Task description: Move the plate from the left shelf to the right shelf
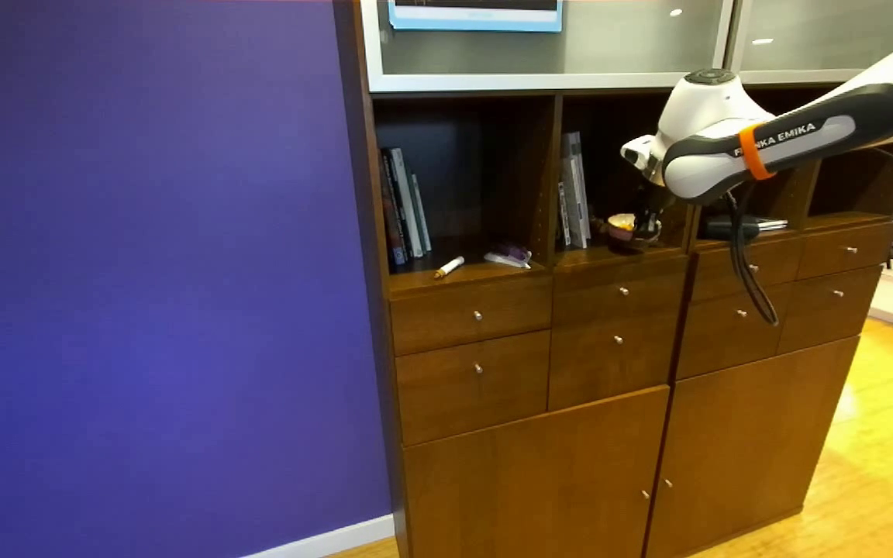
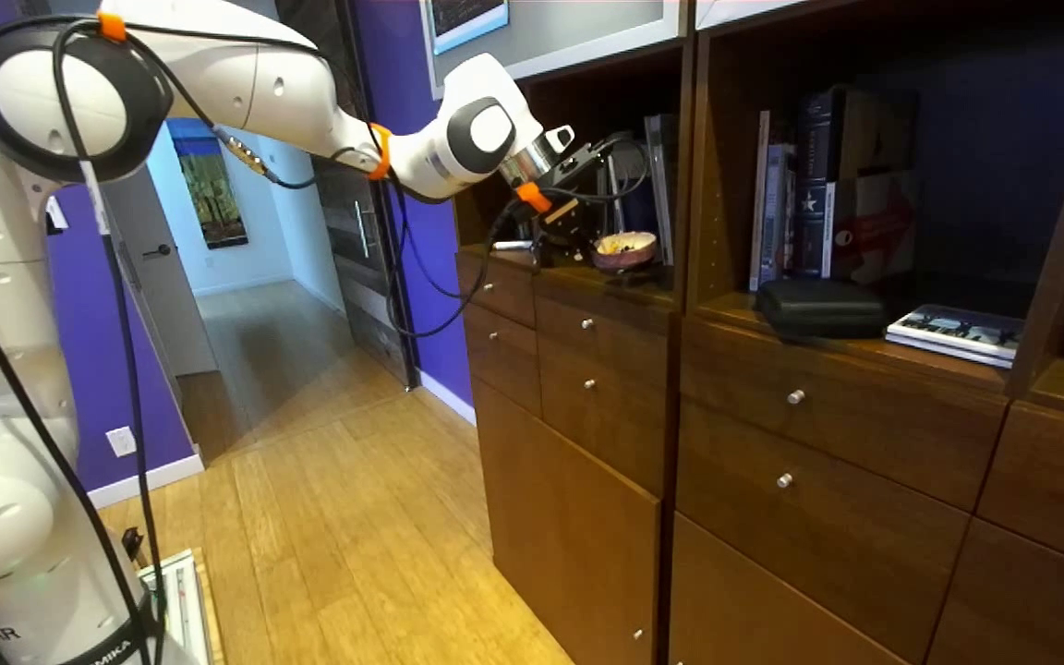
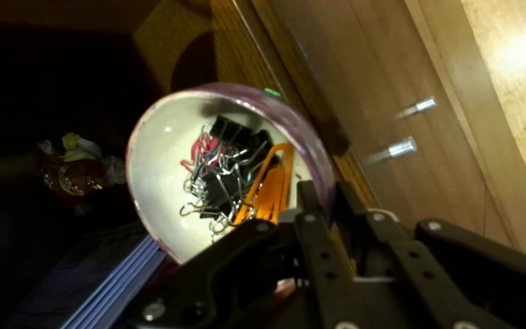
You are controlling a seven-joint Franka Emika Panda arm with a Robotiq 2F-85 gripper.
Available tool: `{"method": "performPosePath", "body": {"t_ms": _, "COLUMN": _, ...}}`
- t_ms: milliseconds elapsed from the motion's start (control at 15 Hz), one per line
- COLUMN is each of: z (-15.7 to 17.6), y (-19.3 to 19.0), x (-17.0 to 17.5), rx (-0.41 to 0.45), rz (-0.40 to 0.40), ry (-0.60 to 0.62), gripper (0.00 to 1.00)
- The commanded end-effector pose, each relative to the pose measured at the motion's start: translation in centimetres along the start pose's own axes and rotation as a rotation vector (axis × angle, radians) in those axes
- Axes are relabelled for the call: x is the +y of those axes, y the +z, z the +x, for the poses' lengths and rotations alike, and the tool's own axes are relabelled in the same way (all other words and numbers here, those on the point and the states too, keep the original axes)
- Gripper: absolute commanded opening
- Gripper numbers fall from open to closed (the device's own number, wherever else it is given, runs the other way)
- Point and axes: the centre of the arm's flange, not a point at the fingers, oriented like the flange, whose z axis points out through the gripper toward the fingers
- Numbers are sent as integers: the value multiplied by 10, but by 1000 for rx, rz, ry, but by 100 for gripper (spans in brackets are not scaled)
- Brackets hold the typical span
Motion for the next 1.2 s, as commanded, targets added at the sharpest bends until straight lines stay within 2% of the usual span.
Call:
{"method": "performPosePath", "body": {"t_ms": 0, "z": 5, "y": 9, "x": 25, "rx": 20, "rz": -55, "ry": -6, "gripper": 4}}
{"method": "performPosePath", "body": {"t_ms": 267, "z": 5, "y": 23, "x": 35, "rx": 27, "rz": -83, "ry": 1, "gripper": 4}}
{"method": "performPosePath", "body": {"t_ms": 733, "z": 8, "y": 39, "x": 39, "rx": 31, "rz": -78, "ry": 8, "gripper": 4}}
{"method": "performPosePath", "body": {"t_ms": 867, "z": 8, "y": 42, "x": 39, "rx": 30, "rz": -73, "ry": 7, "gripper": 20}}
{"method": "performPosePath", "body": {"t_ms": 933, "z": 9, "y": 43, "x": 38, "rx": 30, "rz": -72, "ry": 6, "gripper": 35}}
{"method": "performPosePath", "body": {"t_ms": 1133, "z": 10, "y": 40, "x": 42, "rx": 34, "rz": -82, "ry": 6, "gripper": 46}}
